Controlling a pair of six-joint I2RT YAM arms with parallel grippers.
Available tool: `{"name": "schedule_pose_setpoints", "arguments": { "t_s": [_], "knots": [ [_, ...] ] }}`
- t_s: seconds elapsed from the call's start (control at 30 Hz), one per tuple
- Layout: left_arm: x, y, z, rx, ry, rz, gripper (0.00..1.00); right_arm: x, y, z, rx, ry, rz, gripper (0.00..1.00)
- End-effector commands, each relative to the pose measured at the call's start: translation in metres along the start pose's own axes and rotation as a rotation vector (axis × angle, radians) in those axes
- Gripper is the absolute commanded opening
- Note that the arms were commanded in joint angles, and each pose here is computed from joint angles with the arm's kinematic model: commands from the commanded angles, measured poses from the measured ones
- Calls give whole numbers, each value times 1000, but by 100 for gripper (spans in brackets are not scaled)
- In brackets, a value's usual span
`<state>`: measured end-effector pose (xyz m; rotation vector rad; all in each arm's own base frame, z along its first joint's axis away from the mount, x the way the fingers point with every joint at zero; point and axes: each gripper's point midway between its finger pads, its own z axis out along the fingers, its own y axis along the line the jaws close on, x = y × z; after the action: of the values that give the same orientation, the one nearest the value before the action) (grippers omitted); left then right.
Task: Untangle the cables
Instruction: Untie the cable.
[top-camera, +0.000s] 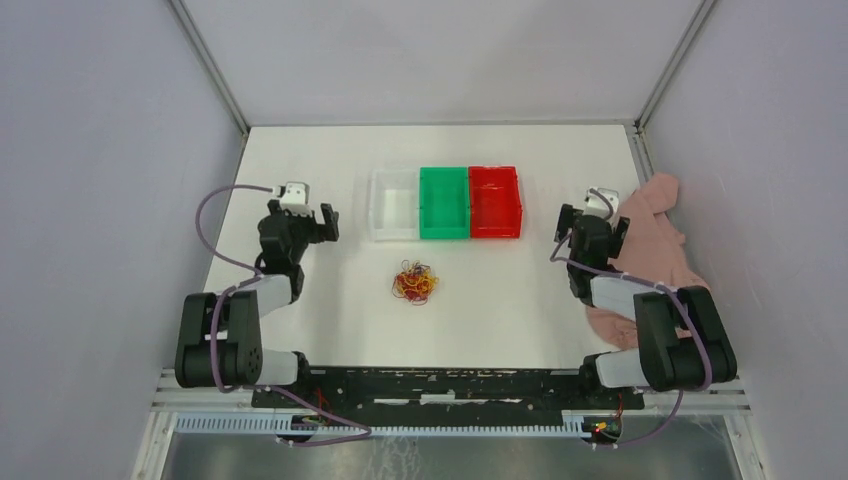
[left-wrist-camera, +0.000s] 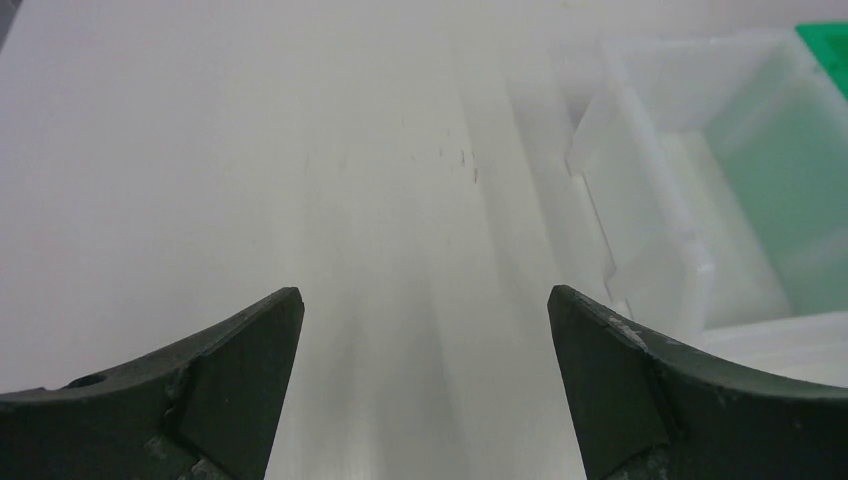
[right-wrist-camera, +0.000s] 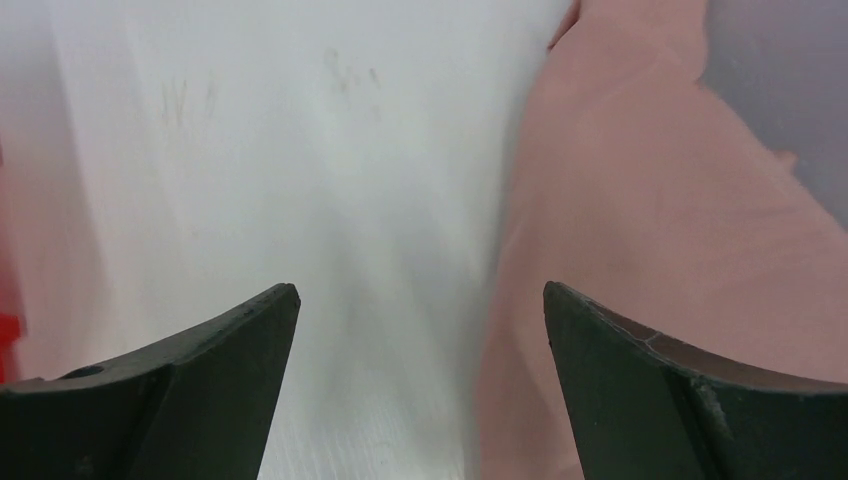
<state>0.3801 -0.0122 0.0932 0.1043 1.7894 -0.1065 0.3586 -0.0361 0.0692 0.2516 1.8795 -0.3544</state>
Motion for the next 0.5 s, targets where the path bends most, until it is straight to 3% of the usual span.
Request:
{"name": "schedule_pose_setpoints", "arguments": {
  "t_s": [0.0, 0.13, 0.23, 0.27, 0.47],
  "knots": [
    [-33, 1, 2, 41, 64, 9, 99, -47, -26, -8, 188, 91, 71, 99],
    [-51, -7, -1, 119, 106, 15, 99, -70, -11, -19, 117, 181, 142, 99],
    [-52, -18, -6, 203, 207, 14, 99, -94, 5, -26, 53, 160, 316, 99],
    [-52, -21, -7, 224, 235, 14, 99, -95, 9, -32, 27, 210, 369, 99],
    [-61, -39, -18, 358, 364, 2, 99, -127, 92, -68, -418, 294, 453, 96]
  ]
}}
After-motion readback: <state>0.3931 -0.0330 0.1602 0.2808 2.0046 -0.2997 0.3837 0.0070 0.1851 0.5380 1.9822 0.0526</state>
